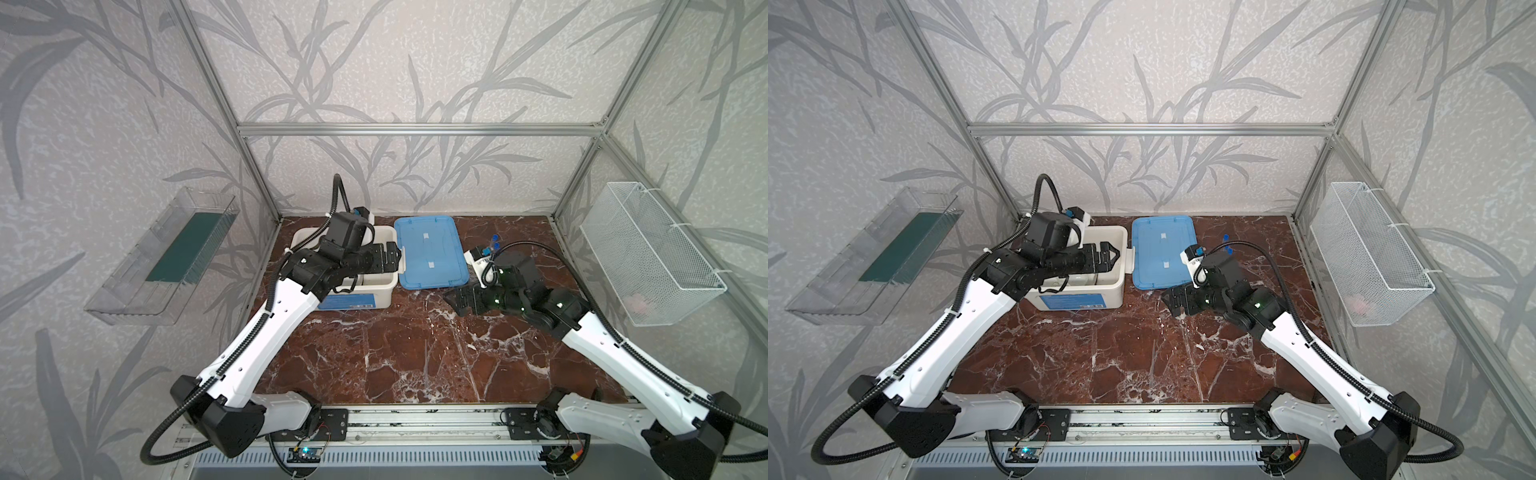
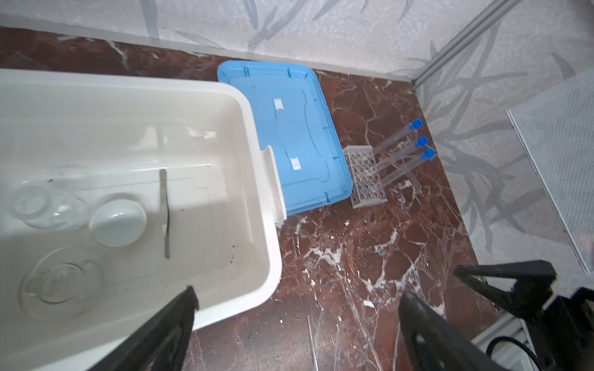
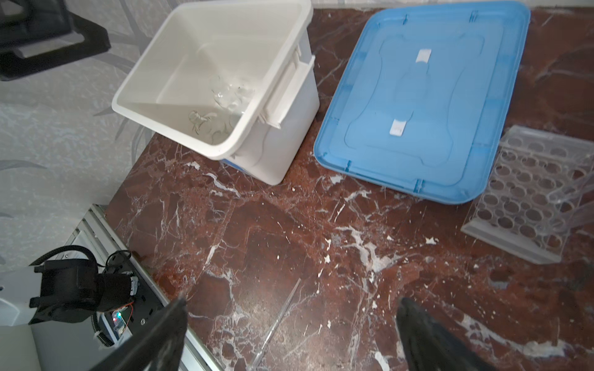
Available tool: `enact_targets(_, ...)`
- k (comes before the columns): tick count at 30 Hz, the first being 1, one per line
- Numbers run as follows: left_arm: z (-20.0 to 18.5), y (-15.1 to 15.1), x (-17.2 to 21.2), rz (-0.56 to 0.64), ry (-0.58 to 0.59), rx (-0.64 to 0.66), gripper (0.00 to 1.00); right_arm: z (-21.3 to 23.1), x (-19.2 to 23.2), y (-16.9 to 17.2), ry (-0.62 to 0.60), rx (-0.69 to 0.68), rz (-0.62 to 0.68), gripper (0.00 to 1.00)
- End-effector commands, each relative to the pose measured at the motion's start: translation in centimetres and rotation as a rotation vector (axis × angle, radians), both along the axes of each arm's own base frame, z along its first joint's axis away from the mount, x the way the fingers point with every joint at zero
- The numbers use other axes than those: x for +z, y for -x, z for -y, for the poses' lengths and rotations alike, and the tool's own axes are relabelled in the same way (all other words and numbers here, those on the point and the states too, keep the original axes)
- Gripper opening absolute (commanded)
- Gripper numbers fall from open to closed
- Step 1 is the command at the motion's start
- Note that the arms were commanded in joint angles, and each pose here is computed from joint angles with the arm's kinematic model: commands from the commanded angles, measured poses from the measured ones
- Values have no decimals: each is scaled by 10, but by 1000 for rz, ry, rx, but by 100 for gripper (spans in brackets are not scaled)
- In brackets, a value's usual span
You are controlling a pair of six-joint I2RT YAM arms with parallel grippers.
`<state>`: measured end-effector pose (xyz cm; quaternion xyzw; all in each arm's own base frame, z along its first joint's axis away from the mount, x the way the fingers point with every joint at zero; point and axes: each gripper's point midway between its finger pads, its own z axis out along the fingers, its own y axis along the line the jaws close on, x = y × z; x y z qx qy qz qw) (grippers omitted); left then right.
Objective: Organize the chemistry lab equipment
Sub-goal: 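Raise the left gripper from the bin and move it toward the glass rod, then lower the left gripper onto the clear glass rod and close on it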
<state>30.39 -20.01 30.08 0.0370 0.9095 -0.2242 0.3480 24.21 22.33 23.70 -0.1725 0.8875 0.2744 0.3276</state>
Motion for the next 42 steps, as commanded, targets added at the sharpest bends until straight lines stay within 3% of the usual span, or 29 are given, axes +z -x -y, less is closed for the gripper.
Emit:
enact_targets(1,9,33,-40,-112,-65,-22,99,10,-23,20,18,7,-80,99)
enact_targets(10,34,103,-122,-279,-185,-78,97,31,-69,45,89,-23,-191,99)
enact_targets(13,44,116,-143,-312,-171,-84,96,36,-77,46,113,-42,-206,99)
enact_targets(17,57,128,-170,-338,-218,-96,89,36,-81,47,114,-33,-216,99)
enact_targets(20,67,136,-183,-322,-280,-102,77,41,-88,50,142,-43,-232,99)
enact_targets(24,64,141,-197,-316,-369,-79,74,49,-92,46,183,-81,-244,99)
enact_targets(29,98,157,-212,-345,-299,-140,60,49,-96,46,199,-72,-257,99)
enact_targets(36,120,180,-243,-412,-335,-172,46,48,-99,48,173,-81,-269,99)
enact_targets(42,123,186,-259,-435,-348,-153,43,47,-107,48,174,-73,-277,99)
